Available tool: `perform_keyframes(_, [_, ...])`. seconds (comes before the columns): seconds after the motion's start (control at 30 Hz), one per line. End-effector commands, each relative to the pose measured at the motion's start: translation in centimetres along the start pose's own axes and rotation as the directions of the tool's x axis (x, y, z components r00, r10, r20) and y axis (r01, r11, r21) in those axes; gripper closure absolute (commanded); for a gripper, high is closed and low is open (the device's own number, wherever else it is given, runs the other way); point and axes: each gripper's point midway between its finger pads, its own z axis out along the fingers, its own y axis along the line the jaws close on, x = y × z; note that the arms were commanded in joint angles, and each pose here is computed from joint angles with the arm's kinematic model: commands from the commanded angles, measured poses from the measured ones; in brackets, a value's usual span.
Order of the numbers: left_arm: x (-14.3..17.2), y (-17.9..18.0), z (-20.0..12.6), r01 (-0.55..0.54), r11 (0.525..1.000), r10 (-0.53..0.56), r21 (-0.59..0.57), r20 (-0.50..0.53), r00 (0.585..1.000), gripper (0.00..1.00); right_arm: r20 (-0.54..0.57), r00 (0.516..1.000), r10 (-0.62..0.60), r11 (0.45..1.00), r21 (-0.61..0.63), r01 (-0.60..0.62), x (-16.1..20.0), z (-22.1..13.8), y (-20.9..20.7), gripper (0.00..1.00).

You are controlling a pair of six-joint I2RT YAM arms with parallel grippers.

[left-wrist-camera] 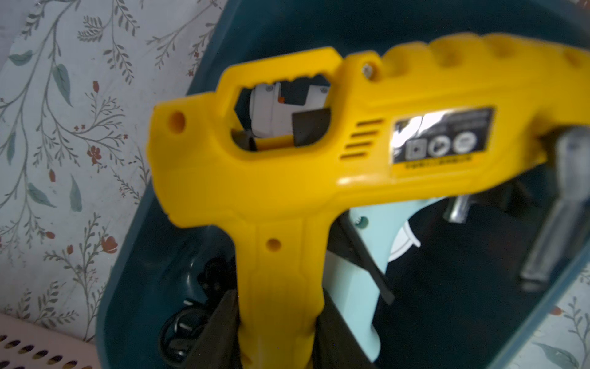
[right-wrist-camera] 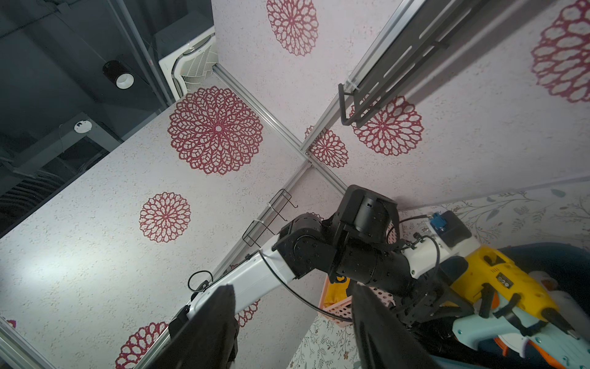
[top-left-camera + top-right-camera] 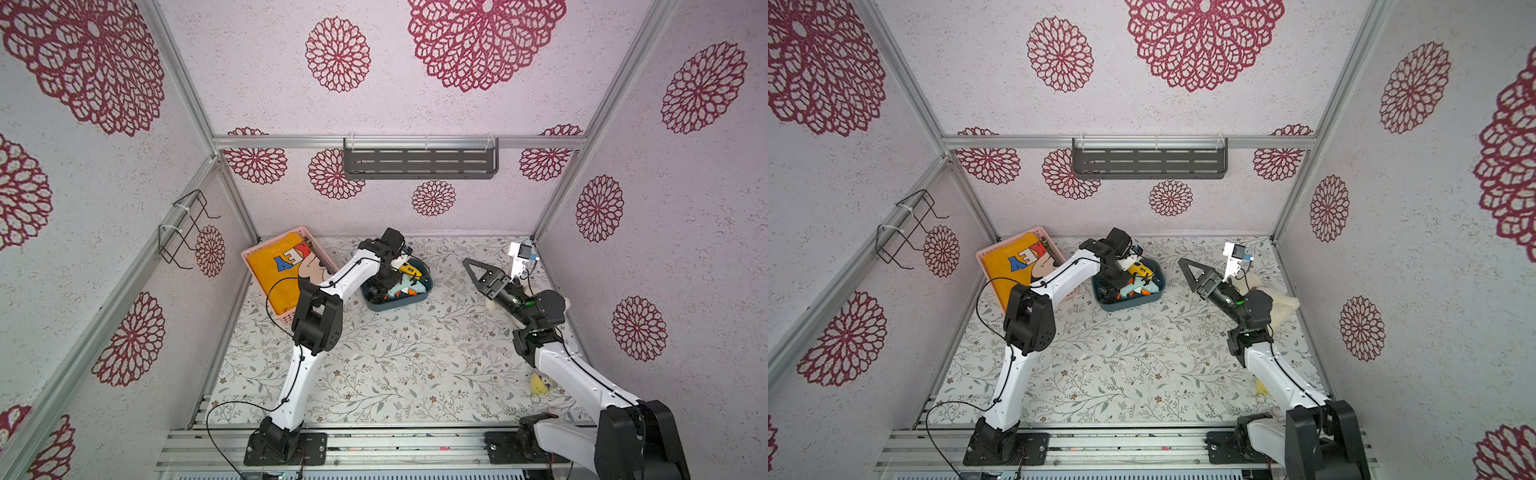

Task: Put the hot melt glue gun into the storage box
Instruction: Place the hot melt adhesive gun in the storage box.

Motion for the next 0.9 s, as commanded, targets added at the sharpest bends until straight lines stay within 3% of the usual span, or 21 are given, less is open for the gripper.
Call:
perform_keyframes(0.0, [1.8, -0.9, 1.3, -0.041, 0.999, 0.042, 0.018, -0.061, 0.997, 0.86, 0.012, 0.998, -0.054, 0.997, -0.048, 0.054, -0.6, -0.1, 1.6, 0.36])
perform_keyframes(0.2, [2.3, -0.5, 2.1, -0.035, 0.999, 0.035, 0.012, -0.076, 0.996, 0.64, 0.010, 0.999, -0.043, 0.998, -0.040, 0.043, -0.6, 0.1, 1.1, 0.35])
perform_keyframes(0.43, [2.8, 0.2, 2.0, -0.039, 0.999, 0.039, -0.006, -0.091, 0.995, 0.50, 0.007, 0.999, -0.039, 0.998, -0.038, 0.039, -0.6, 0.3, 0.9, 0.33])
perform_keyframes(0.87, [-0.2, 0.4, 1.0, -0.030, 0.999, 0.030, -0.024, -0.001, 1.000, 0.54, 0.004, 0.999, -0.033, 0.999, -0.035, 0.033, -0.6, 0.5, 0.7, 0.33])
